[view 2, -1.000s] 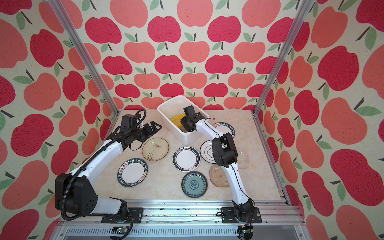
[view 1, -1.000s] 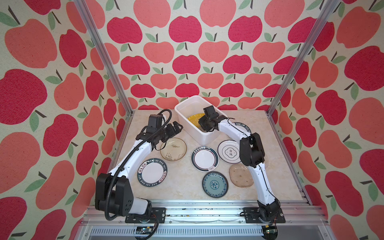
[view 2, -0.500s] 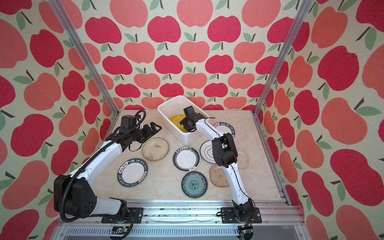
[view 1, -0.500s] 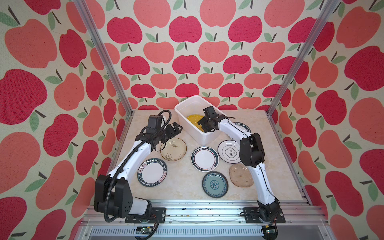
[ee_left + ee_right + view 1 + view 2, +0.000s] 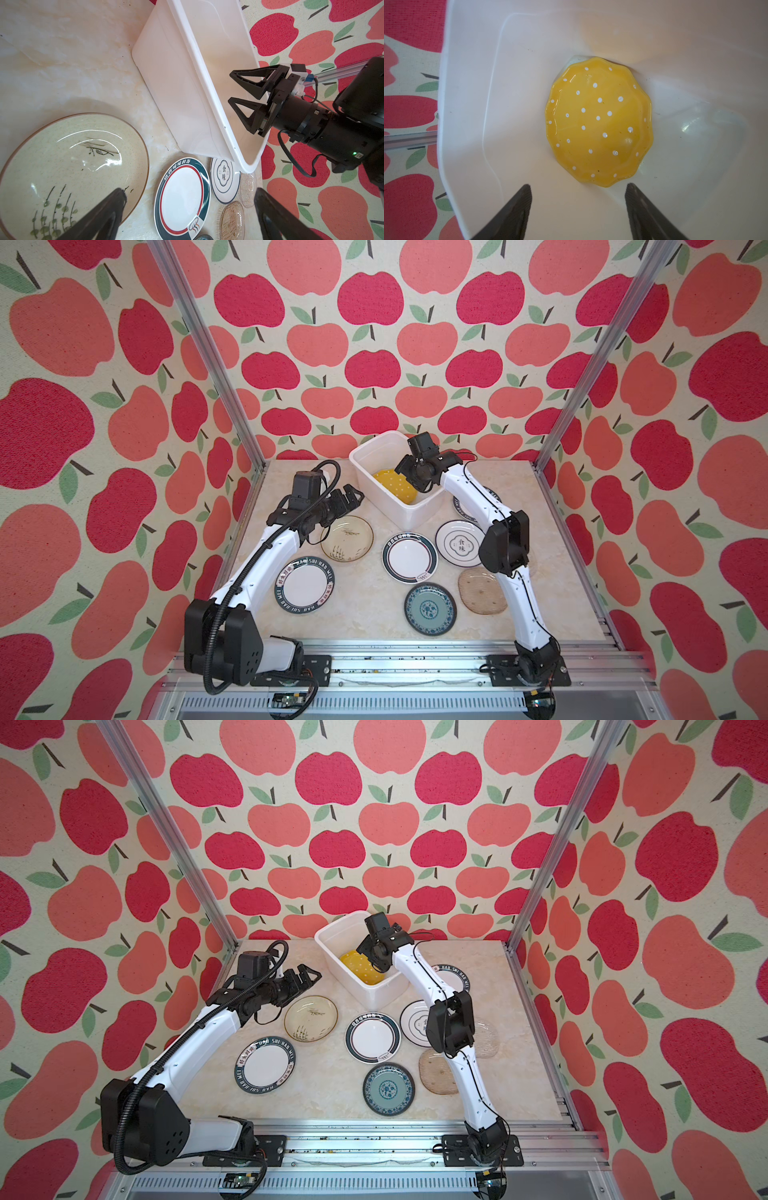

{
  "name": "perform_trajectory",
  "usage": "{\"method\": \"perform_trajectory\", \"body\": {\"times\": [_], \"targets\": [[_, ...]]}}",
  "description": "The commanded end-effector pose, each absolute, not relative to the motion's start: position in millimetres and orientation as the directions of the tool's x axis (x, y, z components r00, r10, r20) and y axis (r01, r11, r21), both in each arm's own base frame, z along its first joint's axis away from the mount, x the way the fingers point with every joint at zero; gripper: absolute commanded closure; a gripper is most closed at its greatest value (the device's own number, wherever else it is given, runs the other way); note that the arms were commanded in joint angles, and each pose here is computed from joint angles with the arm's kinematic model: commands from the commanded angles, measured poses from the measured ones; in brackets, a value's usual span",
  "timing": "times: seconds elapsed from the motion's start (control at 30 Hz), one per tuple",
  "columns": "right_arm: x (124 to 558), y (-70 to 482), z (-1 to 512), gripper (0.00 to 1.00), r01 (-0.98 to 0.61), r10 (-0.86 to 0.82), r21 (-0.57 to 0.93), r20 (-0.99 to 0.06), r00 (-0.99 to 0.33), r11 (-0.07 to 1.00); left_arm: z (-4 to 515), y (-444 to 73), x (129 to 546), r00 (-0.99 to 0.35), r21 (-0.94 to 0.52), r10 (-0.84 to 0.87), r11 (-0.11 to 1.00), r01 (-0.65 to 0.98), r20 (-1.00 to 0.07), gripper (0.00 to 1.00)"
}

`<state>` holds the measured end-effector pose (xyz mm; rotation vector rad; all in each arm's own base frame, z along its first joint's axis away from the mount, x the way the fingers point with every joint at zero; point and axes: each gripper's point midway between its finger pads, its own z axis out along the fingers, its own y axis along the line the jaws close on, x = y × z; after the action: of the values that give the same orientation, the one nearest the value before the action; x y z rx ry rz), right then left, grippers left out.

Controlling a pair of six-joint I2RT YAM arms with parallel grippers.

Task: Place the plates into the plastic bin on the countertop
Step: 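Raise the right gripper from the bin while the left gripper reaches toward plates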

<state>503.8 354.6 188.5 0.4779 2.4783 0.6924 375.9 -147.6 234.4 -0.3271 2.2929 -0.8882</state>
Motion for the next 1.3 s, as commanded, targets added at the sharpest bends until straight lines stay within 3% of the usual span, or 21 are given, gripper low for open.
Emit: {"method": "perform_trajectory", "body": {"times": [0.0, 0.23, 0.4, 0.67, 0.87, 1.1, 1.27], "targets": [[482.2, 351.2, 259.1, 0.27, 0.008, 0.332, 0.522, -0.529, -0.781, 0.853, 246.9, -140.5, 364.9, -0.744, -0.659, -0.433, 0.752, 0.013, -0.509, 0.01], [422.5, 329.0, 339.0, 0.29, -0.244, 0.147, 0.469, -0.652, -0.743, 0.849, 290.8, -160.4, 339.8, -0.727, -0.585, -0.290, 0.790, 0.186, -0.623, 0.01], [380.1, 270.7, 347.2, 0.29, -0.248, 0.148, 0.485, -0.642, -0.752, 0.839, 315.0, -205.5, 312.0, -0.717, -0.493, -0.074, 0.774, 0.397, -0.693, 0.01], [344.0, 164.3, 299.0, 0.31, -0.055, 0.315, 0.576, -0.521, -0.793, 0.816, 314.8, -291.4, 281.9, -0.616, -0.252, 0.317, 0.708, 0.660, -0.721, 0.01], [345.7, 110.2, 251.0, 0.31, 0.085, 0.439, 0.644, -0.414, -0.797, 0.761, 304.9, -352.5, 272.2, -0.508, -0.133, 0.511, 0.602, 0.787, -0.694, 0.01], [372.4, 47.7, 204.3, 0.31, 0.200, 0.574, 0.709, -0.337, -0.746, 0.677, 303.0, -407.6, 251.8, -0.392, -0.129, 0.577, 0.442, 0.888, -0.716, 0.01], [398.1, 15.3, 171.2, 0.31, 0.258, 0.631, 0.731, -0.290, -0.720, 0.631, 290.0, -422.3, 256.1, -0.425, -0.167, 0.581, 0.444, 0.880, -0.694, 0.01]]}}
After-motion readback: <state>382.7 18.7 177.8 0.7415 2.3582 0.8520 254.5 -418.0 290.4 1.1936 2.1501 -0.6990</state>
